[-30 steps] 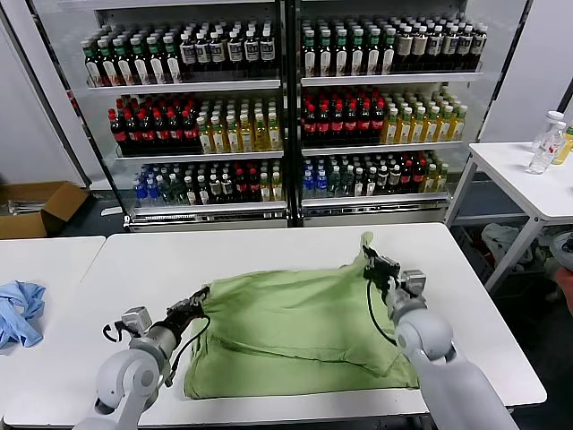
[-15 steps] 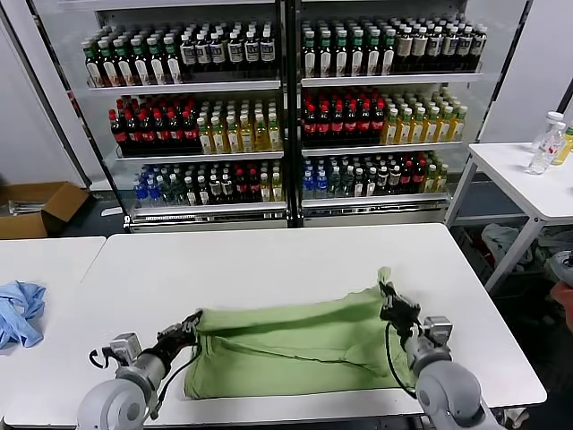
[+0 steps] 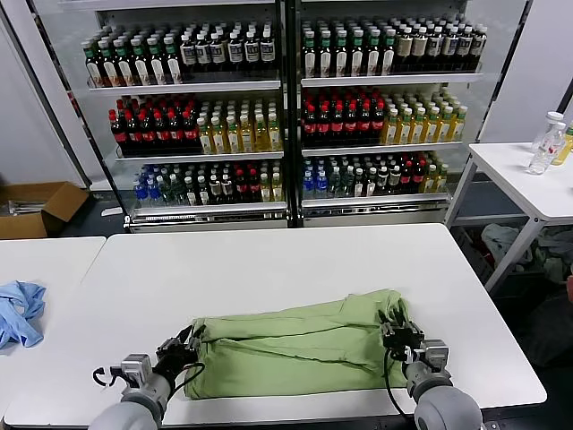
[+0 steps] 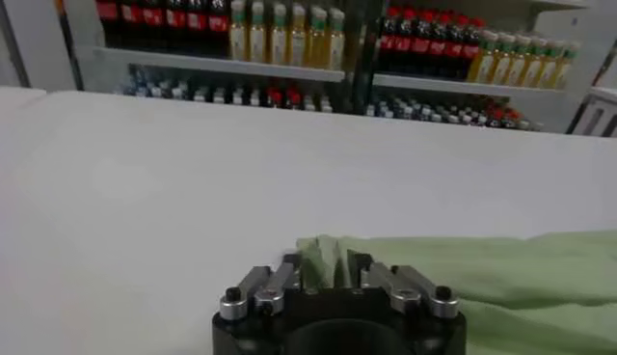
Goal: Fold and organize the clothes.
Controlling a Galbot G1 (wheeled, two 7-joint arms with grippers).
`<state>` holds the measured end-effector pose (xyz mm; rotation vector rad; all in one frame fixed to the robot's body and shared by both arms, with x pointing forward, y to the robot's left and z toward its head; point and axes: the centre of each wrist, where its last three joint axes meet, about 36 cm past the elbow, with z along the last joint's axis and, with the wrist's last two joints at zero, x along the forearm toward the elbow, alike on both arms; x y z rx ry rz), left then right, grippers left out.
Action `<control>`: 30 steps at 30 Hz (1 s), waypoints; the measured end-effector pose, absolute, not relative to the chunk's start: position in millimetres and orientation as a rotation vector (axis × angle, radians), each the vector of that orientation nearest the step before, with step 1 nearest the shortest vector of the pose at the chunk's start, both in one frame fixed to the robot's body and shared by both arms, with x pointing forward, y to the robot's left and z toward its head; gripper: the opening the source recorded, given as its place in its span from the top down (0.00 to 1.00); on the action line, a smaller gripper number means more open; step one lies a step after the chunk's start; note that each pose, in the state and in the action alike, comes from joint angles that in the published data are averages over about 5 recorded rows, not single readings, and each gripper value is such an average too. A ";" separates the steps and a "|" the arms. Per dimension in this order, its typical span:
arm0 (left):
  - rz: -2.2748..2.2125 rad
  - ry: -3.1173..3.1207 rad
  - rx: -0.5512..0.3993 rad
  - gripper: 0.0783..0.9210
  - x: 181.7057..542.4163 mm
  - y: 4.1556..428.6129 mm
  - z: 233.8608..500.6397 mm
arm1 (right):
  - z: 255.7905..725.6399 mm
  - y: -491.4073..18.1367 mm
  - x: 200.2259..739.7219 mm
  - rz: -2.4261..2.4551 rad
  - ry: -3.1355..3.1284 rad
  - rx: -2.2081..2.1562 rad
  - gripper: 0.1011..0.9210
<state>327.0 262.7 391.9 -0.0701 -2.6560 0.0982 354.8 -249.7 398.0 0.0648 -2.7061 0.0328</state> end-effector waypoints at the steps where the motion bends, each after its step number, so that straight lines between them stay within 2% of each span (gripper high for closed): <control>1: 0.089 -2.660 -0.058 0.53 324.5 259.4 390.6 | 397.5 -249.1 353.6 0.037 -2.704 0.062 0.42; 7: 0.056 -2.666 -0.008 0.32 316.4 241.3 380.8 | 396.4 -245.4 348.2 0.046 -2.692 0.057 0.21; 10: 0.050 -2.666 0.021 0.22 315.5 235.5 374.4 | 397.3 -245.5 346.4 0.045 -2.689 0.052 0.14; 13: 0.046 -2.662 0.043 0.14 314.1 229.9 368.0 | 397.7 -246.8 346.0 0.045 -2.687 0.046 0.12; 17: 0.057 -2.659 0.048 0.12 309.4 221.7 361.2 | 399.2 -248.7 346.7 0.044 -2.687 0.041 0.12; 21: 0.073 -2.657 0.045 0.19 304.1 217.0 356.0 | 400.9 -249.2 348.1 0.039 -2.691 0.038 0.12; 30: 0.102 -2.675 0.028 0.49 296.3 221.8 353.1 | 400.3 -249.4 350.1 0.034 -2.697 0.024 0.12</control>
